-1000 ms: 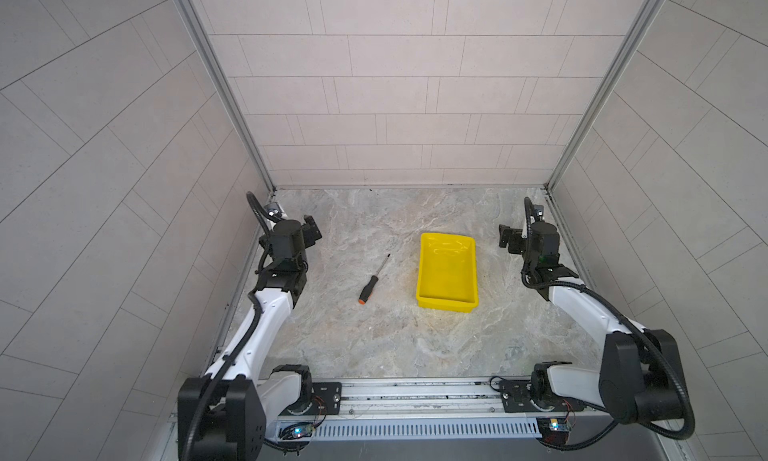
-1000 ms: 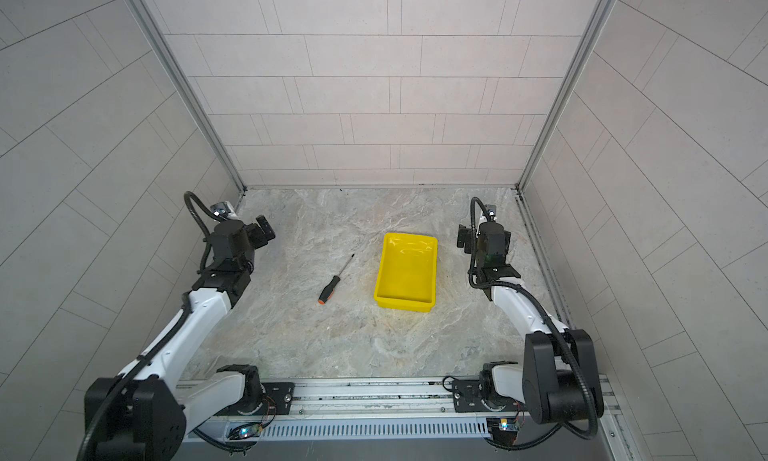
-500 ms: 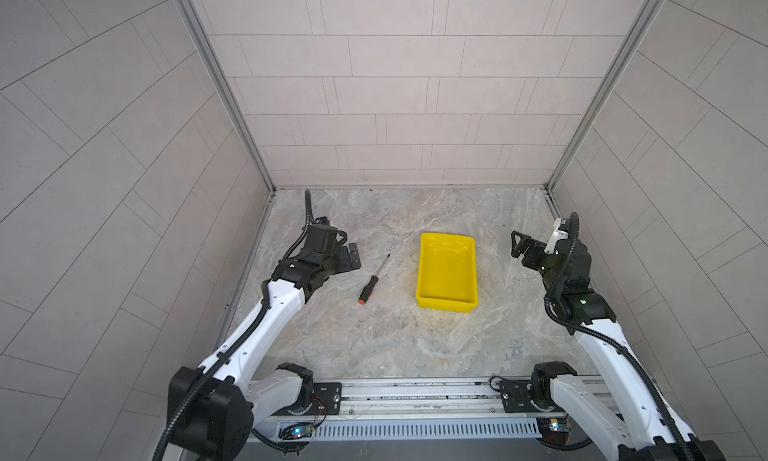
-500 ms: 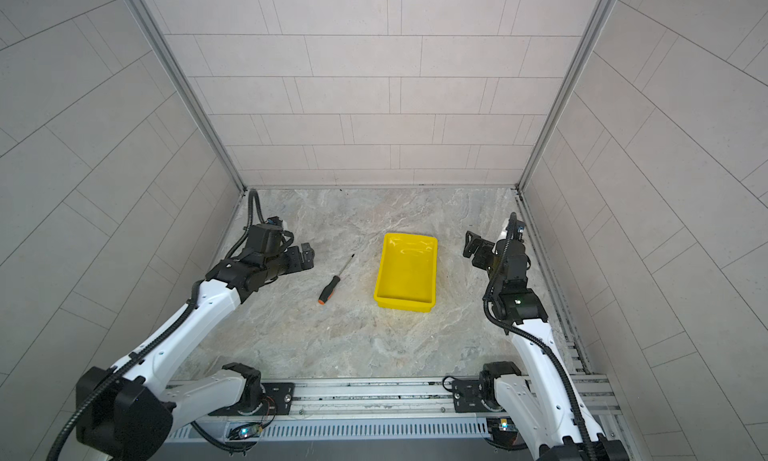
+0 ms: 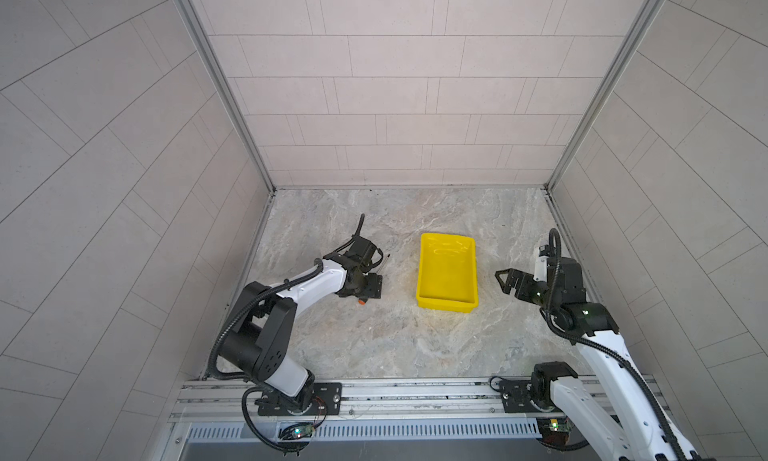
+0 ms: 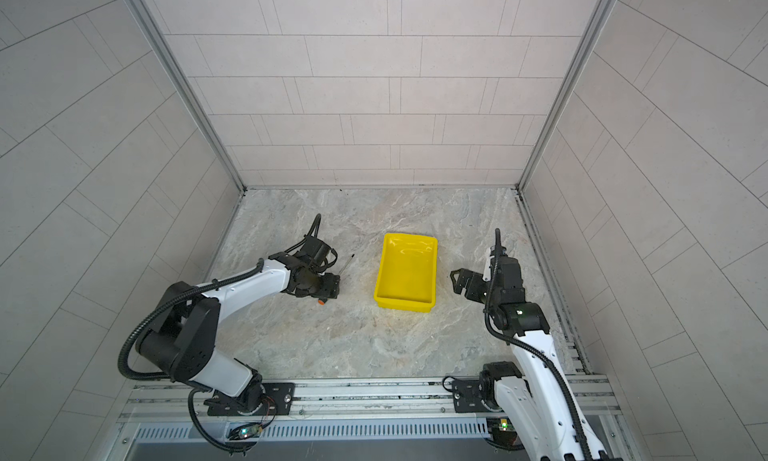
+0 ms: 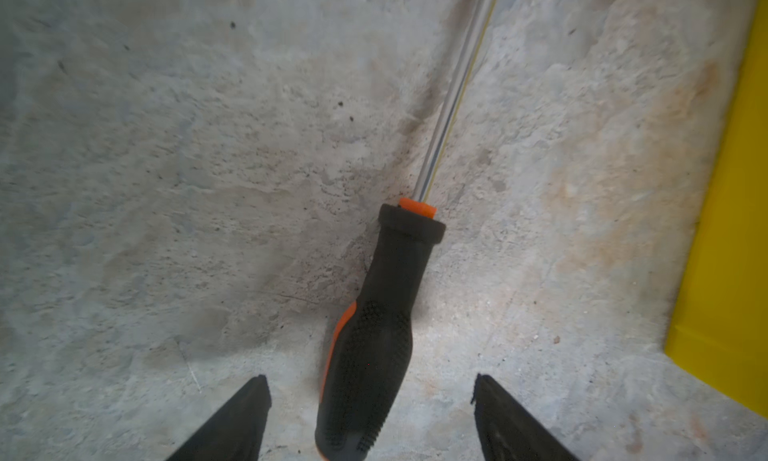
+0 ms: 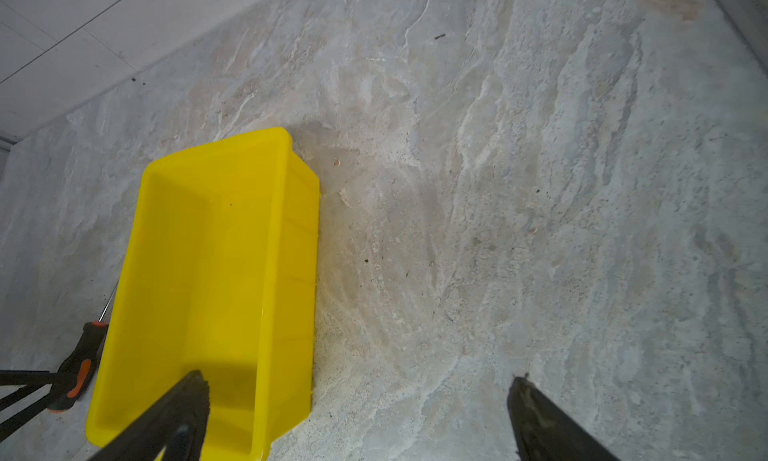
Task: Put the screwdriver in the bin
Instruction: 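Lift both arms and move the left gripper over the screwdriver handle, then lower the left gripper and close it on the orange-and-black screwdriver handle, then carry the screwdriver with the left gripper over the yellow bin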
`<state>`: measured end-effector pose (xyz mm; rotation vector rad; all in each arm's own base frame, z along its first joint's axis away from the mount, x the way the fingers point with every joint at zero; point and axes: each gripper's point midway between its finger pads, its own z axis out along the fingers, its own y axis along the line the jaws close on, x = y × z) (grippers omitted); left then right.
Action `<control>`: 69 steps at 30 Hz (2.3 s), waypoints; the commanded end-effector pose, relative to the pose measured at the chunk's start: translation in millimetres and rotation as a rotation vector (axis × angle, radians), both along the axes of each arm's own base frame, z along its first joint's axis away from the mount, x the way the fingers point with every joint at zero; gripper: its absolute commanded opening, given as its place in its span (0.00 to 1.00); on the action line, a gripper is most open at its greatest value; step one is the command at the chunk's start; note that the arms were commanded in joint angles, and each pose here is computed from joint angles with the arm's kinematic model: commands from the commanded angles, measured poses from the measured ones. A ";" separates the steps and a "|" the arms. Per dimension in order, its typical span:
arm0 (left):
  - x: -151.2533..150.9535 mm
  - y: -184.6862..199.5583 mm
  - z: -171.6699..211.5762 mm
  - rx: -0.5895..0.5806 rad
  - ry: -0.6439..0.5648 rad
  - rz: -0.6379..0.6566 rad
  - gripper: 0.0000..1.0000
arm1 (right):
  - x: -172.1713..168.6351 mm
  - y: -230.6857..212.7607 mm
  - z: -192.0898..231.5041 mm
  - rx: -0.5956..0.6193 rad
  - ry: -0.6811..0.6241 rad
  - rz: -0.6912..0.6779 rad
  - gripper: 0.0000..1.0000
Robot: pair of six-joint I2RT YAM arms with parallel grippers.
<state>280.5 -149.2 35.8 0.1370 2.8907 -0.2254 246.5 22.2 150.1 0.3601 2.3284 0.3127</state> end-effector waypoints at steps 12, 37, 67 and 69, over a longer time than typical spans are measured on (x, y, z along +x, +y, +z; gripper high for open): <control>20.4 -0.8 -6.8 0.103 -0.021 -0.012 0.51 | -30.0 4.1 -9.4 0.045 0.007 -0.006 1.00; 39.3 -8.5 -2.2 0.022 -0.025 -0.003 0.00 | -39.3 -11.7 6.5 0.011 -0.088 -0.095 0.99; -4.7 -153.9 163.1 -0.029 -0.353 -0.357 0.00 | -30.4 3.1 -5.8 0.044 -0.037 -0.012 0.99; -8.3 -175.9 157.8 -0.024 -0.351 -0.390 0.00 | -27.8 3.7 -6.9 0.041 -0.025 -0.005 0.99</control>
